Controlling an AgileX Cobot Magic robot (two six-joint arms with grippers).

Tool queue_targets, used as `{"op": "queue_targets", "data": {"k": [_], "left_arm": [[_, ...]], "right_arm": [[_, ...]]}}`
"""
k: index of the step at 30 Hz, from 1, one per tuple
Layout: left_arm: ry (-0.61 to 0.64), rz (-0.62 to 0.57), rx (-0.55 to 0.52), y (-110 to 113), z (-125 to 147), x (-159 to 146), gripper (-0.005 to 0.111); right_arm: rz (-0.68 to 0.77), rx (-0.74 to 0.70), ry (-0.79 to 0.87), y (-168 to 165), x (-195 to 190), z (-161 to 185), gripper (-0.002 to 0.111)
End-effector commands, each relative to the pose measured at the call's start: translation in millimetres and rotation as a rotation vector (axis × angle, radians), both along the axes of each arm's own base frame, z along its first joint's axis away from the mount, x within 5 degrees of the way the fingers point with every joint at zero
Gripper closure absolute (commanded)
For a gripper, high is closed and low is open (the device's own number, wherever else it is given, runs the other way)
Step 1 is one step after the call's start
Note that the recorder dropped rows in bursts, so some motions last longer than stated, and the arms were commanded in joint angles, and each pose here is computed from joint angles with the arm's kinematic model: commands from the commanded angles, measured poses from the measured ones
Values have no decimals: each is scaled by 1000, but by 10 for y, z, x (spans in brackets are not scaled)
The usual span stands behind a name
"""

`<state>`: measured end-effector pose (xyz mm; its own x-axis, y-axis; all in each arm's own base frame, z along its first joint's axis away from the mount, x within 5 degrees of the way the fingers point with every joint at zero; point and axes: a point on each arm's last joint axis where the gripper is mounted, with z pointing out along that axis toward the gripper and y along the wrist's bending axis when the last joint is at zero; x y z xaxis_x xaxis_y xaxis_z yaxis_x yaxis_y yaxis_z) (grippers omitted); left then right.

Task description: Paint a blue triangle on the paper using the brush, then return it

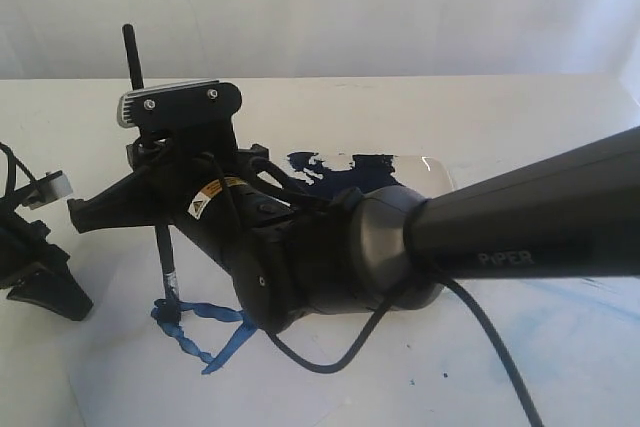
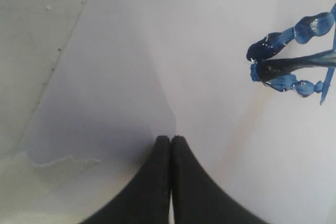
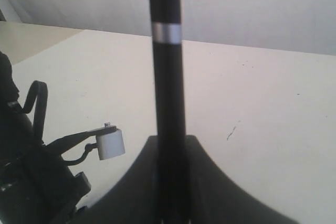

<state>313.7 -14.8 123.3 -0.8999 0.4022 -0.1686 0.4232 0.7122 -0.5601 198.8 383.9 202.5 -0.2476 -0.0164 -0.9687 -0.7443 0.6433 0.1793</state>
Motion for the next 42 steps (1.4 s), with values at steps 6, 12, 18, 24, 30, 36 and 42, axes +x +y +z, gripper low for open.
{"op": "queue_targets", "data": {"k": [6, 12, 18, 24, 30, 36, 42], "left_arm": [[16, -1, -11, -8, -18, -22, 107], [16, -1, -11, -8, -18, -22, 107], [16, -1, -11, -8, -18, -22, 107], [16, -1, -11, -8, -18, -22, 107], [17, 1, -15, -11, -15, -22, 107], [19, 0, -16, -12, -15, -23, 107], [15, 2, -14, -10, -16, -20, 107]], "right_arm": [[11, -12, 17, -31, -25, 72, 108], [7, -19, 37, -35, -26, 56, 108], [-1, -27, 48, -42, -25, 50, 108], [-3, -24, 45, -97, -48, 86, 108], [2, -26, 51, -107, -58, 110, 108], [0, -32, 53, -122, -63, 102, 108], [-71, -46, 70, -265, -63, 74, 108]]}}
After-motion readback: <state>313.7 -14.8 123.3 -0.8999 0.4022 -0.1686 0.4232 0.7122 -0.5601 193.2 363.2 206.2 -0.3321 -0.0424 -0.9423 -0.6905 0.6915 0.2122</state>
